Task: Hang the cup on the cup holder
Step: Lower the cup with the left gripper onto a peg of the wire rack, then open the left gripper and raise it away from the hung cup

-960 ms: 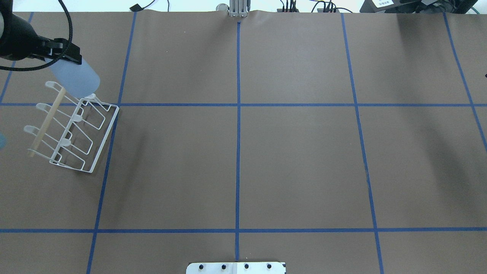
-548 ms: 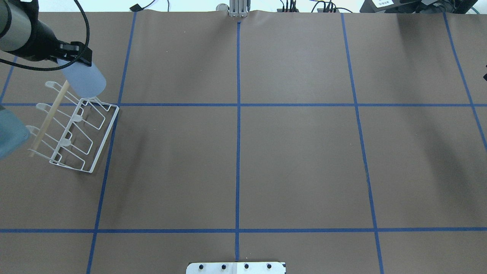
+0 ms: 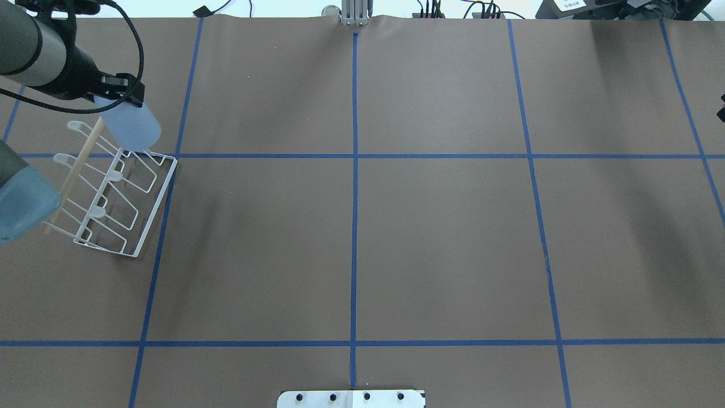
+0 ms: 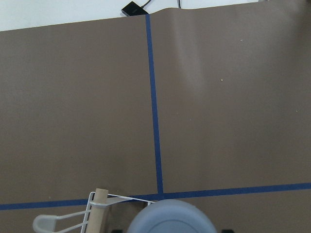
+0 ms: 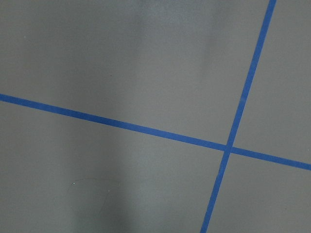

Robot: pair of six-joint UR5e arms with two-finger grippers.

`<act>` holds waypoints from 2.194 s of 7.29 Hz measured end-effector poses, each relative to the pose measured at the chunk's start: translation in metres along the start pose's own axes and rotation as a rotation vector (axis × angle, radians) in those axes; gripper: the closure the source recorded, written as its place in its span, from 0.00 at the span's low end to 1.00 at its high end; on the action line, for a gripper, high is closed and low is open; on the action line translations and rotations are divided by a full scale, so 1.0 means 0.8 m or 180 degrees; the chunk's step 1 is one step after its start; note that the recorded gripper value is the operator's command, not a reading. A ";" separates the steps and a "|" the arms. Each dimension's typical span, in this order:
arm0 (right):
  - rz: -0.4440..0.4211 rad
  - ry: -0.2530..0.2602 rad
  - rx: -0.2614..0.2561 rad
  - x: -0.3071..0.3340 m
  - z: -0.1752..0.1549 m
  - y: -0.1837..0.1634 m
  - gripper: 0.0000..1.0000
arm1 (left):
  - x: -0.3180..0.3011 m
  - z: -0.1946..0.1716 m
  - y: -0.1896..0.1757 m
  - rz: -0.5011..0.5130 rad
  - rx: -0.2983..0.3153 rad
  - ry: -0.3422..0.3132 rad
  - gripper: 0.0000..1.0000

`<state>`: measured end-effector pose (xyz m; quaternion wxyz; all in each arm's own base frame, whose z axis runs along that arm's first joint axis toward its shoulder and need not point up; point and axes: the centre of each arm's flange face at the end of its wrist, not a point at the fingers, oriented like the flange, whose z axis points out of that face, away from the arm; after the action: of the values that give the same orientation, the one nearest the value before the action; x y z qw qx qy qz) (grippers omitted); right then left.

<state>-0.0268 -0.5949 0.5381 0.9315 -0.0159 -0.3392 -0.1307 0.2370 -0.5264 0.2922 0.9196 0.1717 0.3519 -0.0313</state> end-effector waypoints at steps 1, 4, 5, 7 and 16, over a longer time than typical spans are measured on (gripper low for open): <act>-0.0001 0.0002 0.0001 0.000 0.000 0.000 0.00 | -0.003 0.005 0.004 -0.0005 -0.0030 -0.0012 1.00; -0.0003 0.0004 0.0003 0.000 0.000 0.000 0.00 | -0.006 0.029 0.017 0.0001 -0.0156 -0.0060 0.70; -0.0003 0.0004 0.0003 0.000 0.000 0.000 0.00 | -0.004 0.040 0.026 0.0007 -0.0213 -0.0082 0.02; -0.0022 0.0005 0.0026 -0.001 -0.001 0.003 0.00 | -0.003 0.052 0.035 0.0001 -0.0274 -0.0105 0.01; 0.0068 0.0028 0.0088 0.022 -0.001 0.030 0.00 | -0.383 -0.033 0.027 0.0484 -0.0669 -0.0237 0.01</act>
<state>-0.0073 -0.5760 0.5498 0.9344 -0.0062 -0.3366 -0.1161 -0.0059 -0.5165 0.4819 0.9447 0.0994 0.3049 0.0692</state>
